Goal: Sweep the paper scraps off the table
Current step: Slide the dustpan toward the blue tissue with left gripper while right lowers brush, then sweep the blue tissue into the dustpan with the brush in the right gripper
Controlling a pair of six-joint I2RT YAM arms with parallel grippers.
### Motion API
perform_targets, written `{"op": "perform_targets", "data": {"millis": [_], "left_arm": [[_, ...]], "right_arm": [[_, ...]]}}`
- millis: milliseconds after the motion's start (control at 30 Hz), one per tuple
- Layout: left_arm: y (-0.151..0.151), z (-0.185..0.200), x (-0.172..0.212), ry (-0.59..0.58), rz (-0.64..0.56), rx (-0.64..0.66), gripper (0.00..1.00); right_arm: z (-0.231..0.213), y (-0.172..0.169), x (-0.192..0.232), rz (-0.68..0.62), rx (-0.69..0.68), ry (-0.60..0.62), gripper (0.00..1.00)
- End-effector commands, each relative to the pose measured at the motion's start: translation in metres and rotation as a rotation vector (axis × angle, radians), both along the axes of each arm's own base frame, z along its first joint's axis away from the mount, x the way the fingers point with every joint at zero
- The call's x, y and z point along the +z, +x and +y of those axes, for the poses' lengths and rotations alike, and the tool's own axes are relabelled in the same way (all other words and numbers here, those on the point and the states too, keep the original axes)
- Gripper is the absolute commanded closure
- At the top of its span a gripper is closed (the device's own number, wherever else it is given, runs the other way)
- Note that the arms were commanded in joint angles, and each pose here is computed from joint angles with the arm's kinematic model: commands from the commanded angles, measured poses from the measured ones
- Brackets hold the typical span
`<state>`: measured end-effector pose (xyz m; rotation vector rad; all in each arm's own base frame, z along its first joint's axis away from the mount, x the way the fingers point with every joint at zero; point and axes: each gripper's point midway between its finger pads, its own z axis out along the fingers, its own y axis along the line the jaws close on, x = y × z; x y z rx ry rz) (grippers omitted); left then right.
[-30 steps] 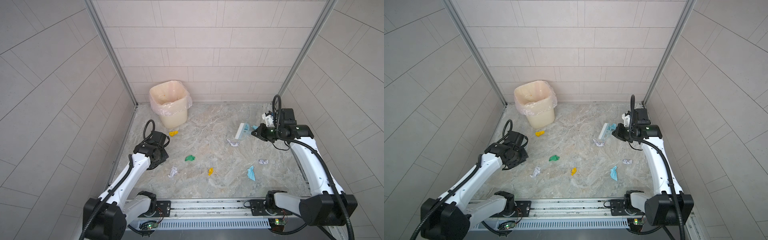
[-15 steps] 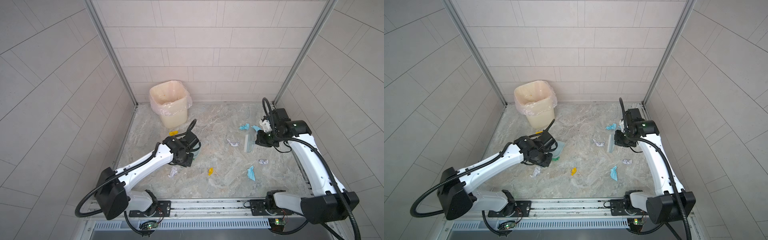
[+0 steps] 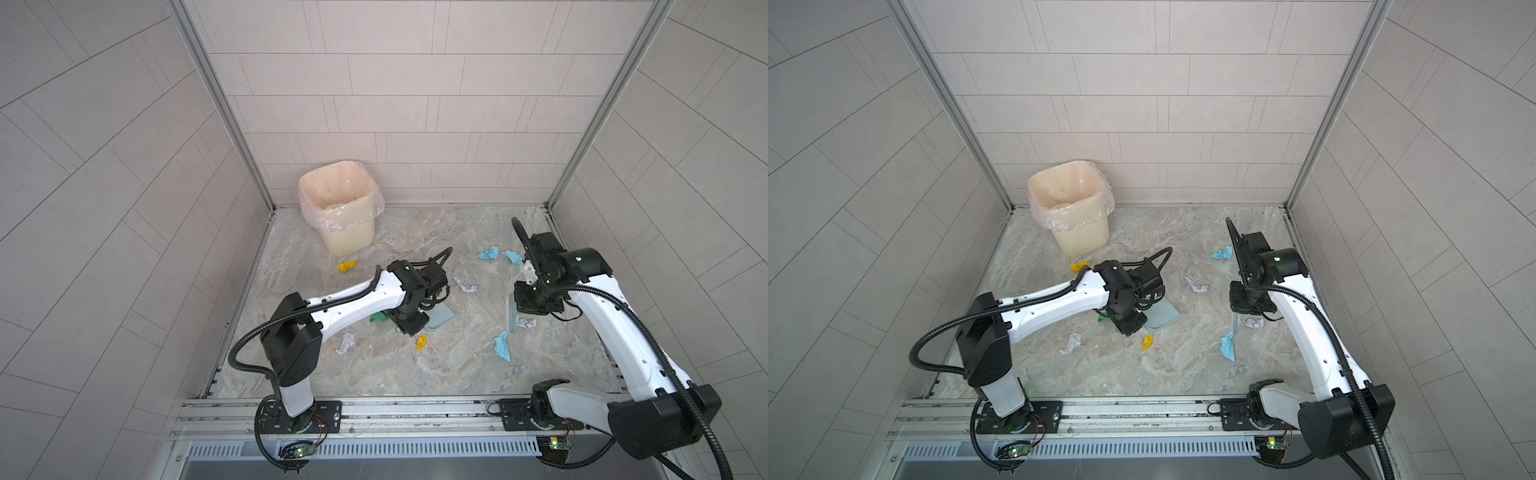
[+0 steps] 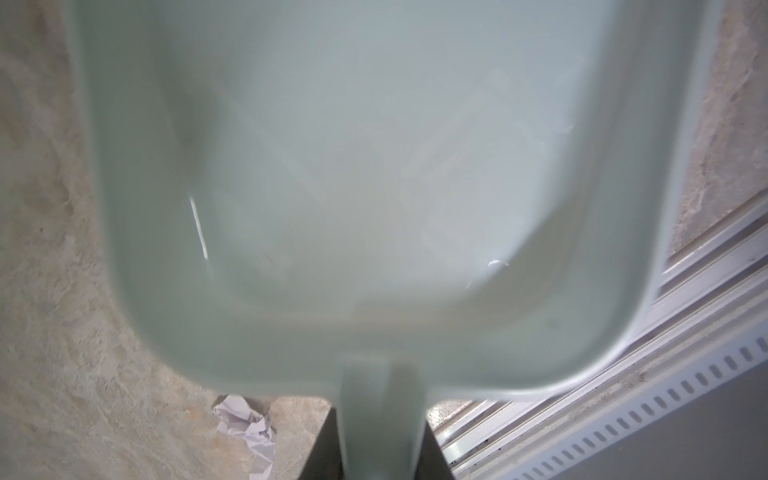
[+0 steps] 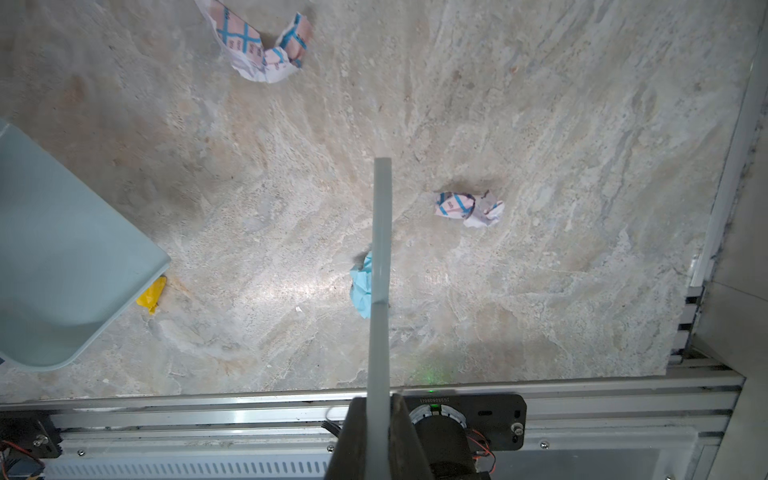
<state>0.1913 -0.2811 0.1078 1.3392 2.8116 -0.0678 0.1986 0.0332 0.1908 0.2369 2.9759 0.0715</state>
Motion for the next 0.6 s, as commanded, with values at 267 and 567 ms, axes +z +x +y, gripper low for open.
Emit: {"op": "perform_targets", "data": {"millis": [267, 567], "left_arm": [[-0.015, -0.031, -0.006, 0.064, 0.012, -0.325, 1.00], [-0.005, -0.050, -0.017, 0.074, -0.040, -0.431, 1.00]], "right_arm": [[-0.018, -0.043, -0.021, 0.088, -0.063, -0.086, 1.00], [-0.016, -0.040, -0.039, 0.101, -0.064, -0.085, 1.00]]}}
